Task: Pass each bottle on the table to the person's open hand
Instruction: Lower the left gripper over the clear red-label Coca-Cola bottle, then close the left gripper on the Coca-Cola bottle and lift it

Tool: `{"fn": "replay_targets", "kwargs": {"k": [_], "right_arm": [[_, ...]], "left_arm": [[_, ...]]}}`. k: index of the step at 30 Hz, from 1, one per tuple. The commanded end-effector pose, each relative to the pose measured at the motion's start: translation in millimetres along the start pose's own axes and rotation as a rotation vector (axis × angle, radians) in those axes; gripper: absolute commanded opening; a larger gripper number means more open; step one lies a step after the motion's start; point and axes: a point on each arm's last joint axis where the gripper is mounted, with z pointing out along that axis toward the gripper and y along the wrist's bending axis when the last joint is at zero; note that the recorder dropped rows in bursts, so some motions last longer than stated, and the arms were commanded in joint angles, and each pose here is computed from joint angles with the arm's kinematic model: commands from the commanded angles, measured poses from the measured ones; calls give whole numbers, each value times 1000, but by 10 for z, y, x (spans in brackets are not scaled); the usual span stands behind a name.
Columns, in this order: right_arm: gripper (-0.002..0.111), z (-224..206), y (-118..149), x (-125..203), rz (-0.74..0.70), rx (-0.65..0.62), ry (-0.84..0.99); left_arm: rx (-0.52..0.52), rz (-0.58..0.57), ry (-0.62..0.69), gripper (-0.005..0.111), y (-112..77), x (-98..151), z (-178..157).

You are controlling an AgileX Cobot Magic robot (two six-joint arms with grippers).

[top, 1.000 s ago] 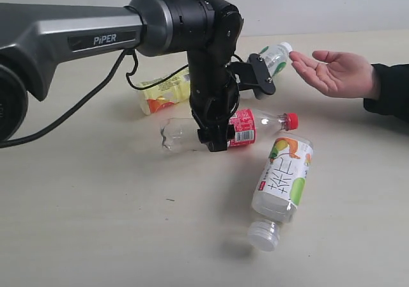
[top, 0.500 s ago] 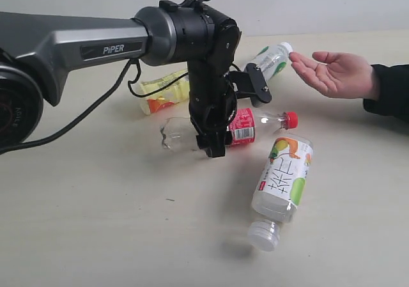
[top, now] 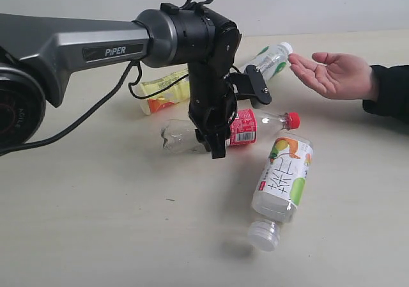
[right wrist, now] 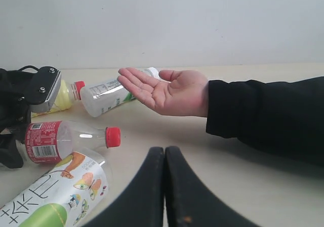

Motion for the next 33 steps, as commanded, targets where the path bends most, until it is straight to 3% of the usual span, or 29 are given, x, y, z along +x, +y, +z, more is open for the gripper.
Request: {"fn": "replay_targets", "kwargs": {"k": [1, 8, 18, 28, 33], "right_arm": [[0, -1, -4, 4, 0, 6, -12], [0, -1, -4, 4, 0, 6, -12], [0, -1, -4, 4, 0, 6, -12], [0, -1, -4, 4, 0, 6, -12], [0, -1, -4, 4, 0, 6, -12]], "left_arm": [[-15, -31, 14, 0, 20, 18, -29], [-102, -109, 67, 0, 95, 86, -179], [-122, -201, 34, 0, 94, 99, -478], [-140, -193, -15, 0, -167, -44, -915], [-145, -282, -53, 0, -342, -144, -1081]]}}
